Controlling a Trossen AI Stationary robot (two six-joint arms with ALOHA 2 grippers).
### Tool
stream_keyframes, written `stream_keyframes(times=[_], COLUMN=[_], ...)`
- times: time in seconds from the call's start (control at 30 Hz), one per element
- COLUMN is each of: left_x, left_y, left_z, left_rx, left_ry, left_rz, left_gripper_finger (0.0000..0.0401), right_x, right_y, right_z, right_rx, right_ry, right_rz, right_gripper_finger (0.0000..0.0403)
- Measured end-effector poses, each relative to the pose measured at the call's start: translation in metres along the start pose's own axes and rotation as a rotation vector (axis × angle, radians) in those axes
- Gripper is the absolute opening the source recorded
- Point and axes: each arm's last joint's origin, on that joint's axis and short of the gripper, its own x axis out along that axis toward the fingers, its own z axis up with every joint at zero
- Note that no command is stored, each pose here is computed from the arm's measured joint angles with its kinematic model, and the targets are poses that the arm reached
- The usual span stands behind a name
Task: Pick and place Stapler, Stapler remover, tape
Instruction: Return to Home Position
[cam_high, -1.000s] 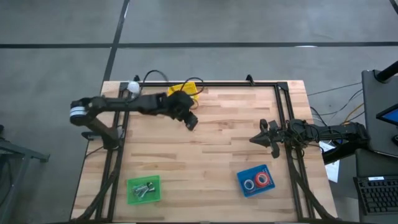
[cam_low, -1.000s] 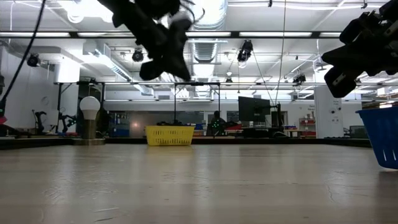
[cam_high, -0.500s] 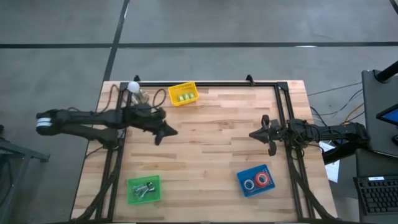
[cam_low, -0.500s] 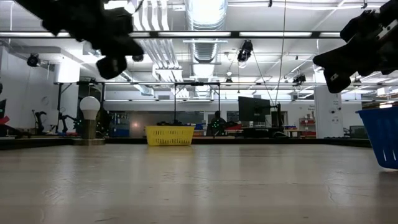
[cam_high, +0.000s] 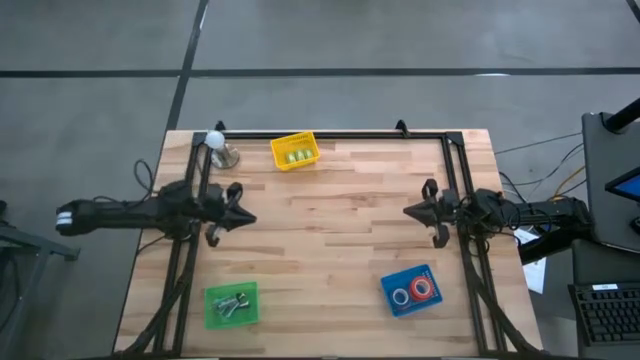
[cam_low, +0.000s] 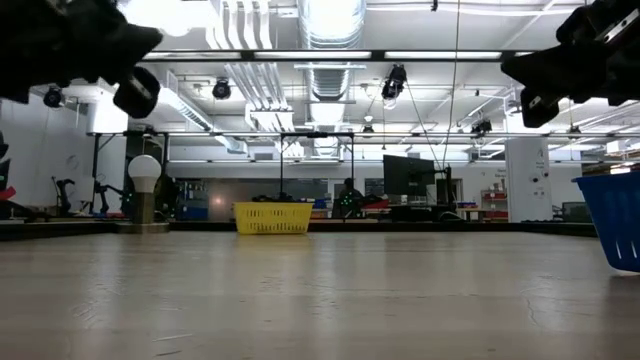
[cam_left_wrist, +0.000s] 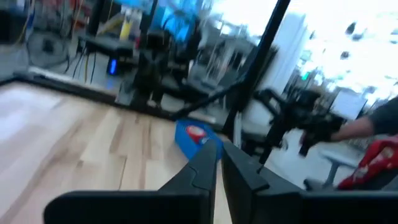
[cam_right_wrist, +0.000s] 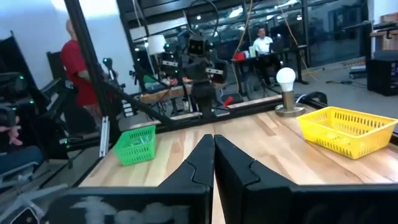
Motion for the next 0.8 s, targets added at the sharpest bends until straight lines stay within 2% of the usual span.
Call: stream_keyframes(times=[0.13,0.23,0.33,0.43,0.57,0.7,0.8], left_x=[-0.01,-0.014,-0.016,-0.017,-0.018,-0.017,-0.017], left_y=[0.002,0.007,0.009,0.008,0.009,0.009,0.009], left_z=[-0.015,-0.028,-0.03,-0.028,-0.032,-0.033,-0.033], left_rx=[0.039,0.065,0.078,0.119,0.015,-0.114,-0.145], left_ry=[-0.046,-0.04,-0.012,-0.029,-0.012,-0.007,-0.005], left_rz=[-0.021,0.034,0.096,0.09,0.088,0.091,0.092], left_gripper_finger=[0.0024,0.0023,0.0023,0.0023,0.0023,0.0023,0.0023], right_x=[0.0,0.0,0.0,-0.001,-0.003,-0.003,-0.003], right_y=[0.0,-0.001,0.0,0.0,0.0,0.0,0.0], right_z=[-0.002,-0.003,-0.002,-0.001,0.001,0.001,0.001], right_rx=[-0.019,-0.037,-0.064,-0.07,-0.051,0.096,0.138], right_ry=[0.021,0.031,0.023,0.012,-0.017,-0.015,-0.014], right_rz=[-0.003,-0.003,-0.001,0.001,0.008,0.008,0.008], right_gripper_finger=[0.0009,0.0009,0.0009,0.0009,0.0009,0.0009,0.0009])
